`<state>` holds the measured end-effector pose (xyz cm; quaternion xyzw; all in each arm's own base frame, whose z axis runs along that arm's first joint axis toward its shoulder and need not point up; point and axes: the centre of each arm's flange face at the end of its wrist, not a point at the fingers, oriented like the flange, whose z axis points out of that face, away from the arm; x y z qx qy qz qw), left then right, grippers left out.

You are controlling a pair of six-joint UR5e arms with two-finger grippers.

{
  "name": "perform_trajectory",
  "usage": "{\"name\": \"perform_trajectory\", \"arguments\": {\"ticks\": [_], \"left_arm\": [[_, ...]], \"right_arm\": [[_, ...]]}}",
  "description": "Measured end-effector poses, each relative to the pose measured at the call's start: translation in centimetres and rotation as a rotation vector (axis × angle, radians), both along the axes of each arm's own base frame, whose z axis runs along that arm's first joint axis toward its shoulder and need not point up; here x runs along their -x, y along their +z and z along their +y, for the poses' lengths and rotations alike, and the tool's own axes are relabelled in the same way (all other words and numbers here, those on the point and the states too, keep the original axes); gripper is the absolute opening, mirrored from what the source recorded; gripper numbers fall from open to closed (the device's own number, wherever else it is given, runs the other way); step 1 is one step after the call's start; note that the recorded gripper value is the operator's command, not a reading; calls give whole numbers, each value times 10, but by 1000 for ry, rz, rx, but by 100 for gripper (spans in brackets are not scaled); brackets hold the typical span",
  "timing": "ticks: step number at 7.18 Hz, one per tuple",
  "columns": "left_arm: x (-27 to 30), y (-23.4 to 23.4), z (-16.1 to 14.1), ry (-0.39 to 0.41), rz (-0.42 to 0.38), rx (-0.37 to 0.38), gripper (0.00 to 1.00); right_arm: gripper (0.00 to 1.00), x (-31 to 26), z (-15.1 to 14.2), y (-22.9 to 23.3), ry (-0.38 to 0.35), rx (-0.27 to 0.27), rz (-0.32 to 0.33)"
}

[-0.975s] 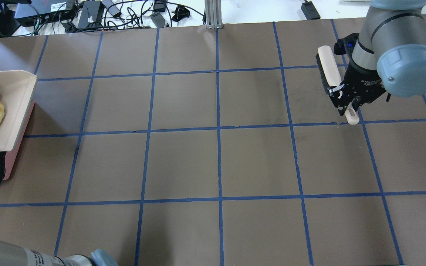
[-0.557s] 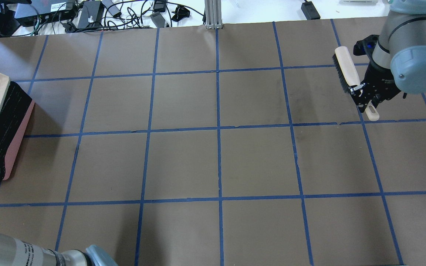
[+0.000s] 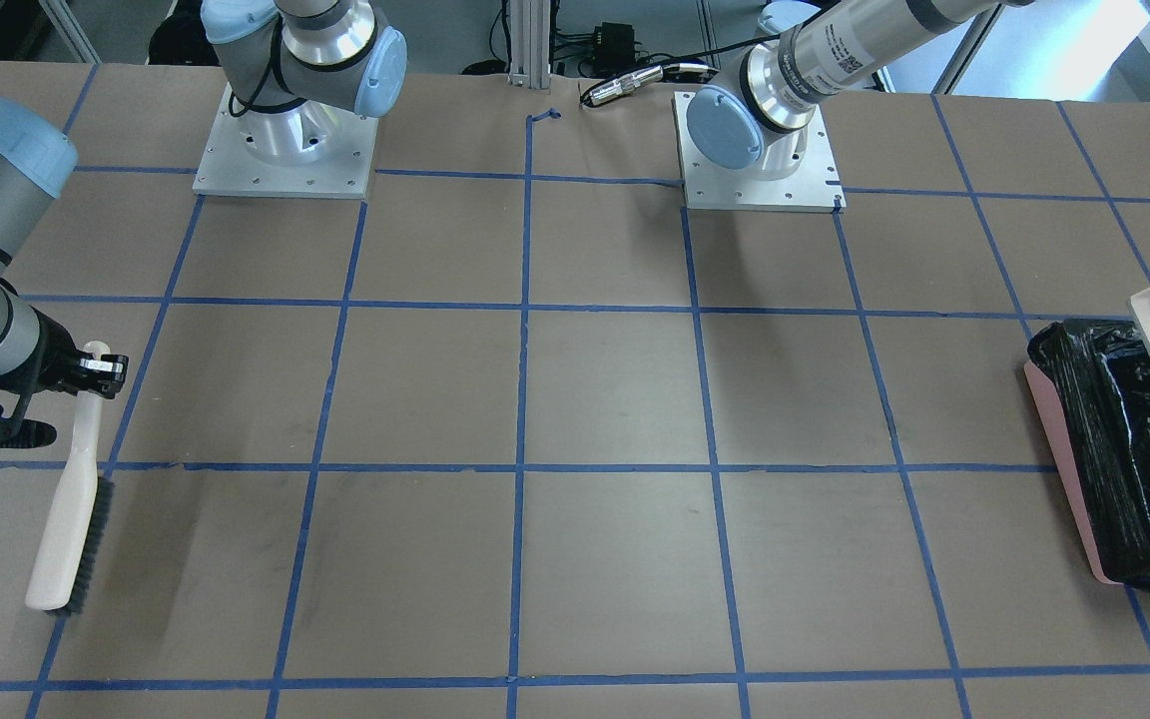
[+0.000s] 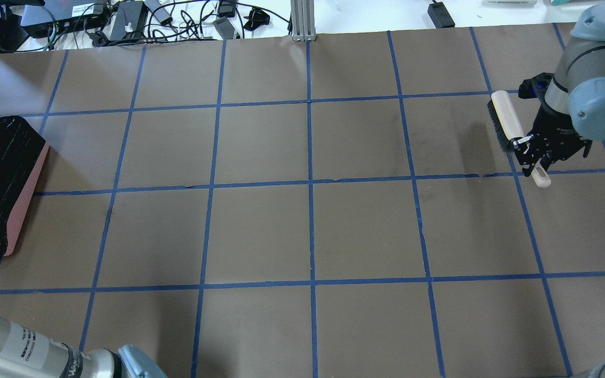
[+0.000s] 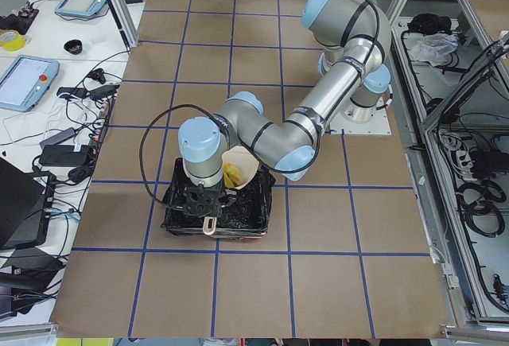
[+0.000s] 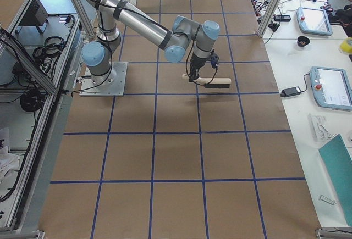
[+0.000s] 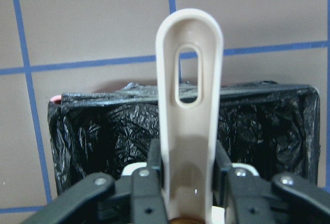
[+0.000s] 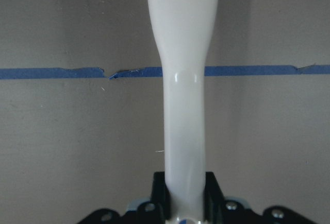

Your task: Sweep and dump trash into bin

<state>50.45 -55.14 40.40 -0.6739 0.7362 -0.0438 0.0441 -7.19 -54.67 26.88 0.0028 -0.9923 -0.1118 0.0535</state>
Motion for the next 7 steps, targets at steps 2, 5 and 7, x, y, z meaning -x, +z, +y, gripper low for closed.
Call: {"name": "perform_trajectory", "arguments": {"ticks": [2, 5, 7], "left_arm": [[-35, -5, -4, -20, -54, 1, 0], [-65, -23, -13, -73, -168, 8, 0], [-74, -26, -14, -70, -249, 9, 0]], "right_arm": [[0, 1, -1, -12, -5, -18, -13], [0, 2, -7, -21, -6, 2, -10], [0, -1, -8, -24, -16, 24, -30]]}}
